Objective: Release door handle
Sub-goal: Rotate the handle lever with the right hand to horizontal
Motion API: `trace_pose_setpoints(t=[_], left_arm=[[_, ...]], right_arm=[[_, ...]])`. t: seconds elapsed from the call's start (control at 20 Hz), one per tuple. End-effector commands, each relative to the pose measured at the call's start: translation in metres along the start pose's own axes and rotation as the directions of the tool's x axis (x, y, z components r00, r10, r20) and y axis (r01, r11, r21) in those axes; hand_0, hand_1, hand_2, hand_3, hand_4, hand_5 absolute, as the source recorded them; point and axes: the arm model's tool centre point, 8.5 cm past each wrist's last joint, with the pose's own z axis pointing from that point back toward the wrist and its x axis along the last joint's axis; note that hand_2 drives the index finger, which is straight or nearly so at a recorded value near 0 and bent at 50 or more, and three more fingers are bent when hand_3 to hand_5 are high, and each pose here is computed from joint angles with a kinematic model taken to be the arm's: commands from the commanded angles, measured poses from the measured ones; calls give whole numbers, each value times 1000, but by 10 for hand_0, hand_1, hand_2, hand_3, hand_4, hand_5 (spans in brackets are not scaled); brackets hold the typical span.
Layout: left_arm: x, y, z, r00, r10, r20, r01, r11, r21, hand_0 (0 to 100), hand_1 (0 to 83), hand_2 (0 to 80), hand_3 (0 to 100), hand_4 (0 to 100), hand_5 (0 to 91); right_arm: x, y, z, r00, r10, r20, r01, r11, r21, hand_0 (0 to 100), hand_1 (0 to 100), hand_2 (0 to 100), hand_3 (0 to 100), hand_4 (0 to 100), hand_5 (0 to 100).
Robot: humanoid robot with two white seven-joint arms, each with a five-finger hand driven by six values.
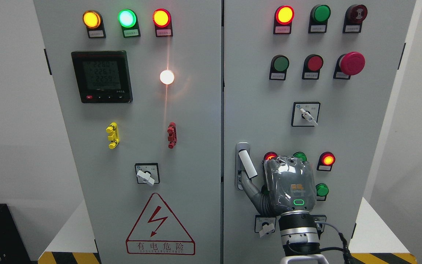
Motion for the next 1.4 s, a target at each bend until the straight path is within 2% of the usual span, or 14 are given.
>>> trace_pose_setpoints(t=[0.0, 1.35], left_arm=[[-13, 0, 1, 1000, 3, -20, -3, 1000, 0, 120, 556, 0, 0, 0, 0], [-13, 0, 1, 1000, 3, -20, -3, 1000, 0, 120, 556, 0, 0, 0, 0]], right_arm=[[-2, 0, 0, 1000, 0, -4, 0, 1000, -1, 480, 333, 994, 1000, 1000, 1000], [-6, -5, -1, 1000, 0, -14, 0, 1000, -17, 498, 328, 988, 1000, 1000, 1000]])
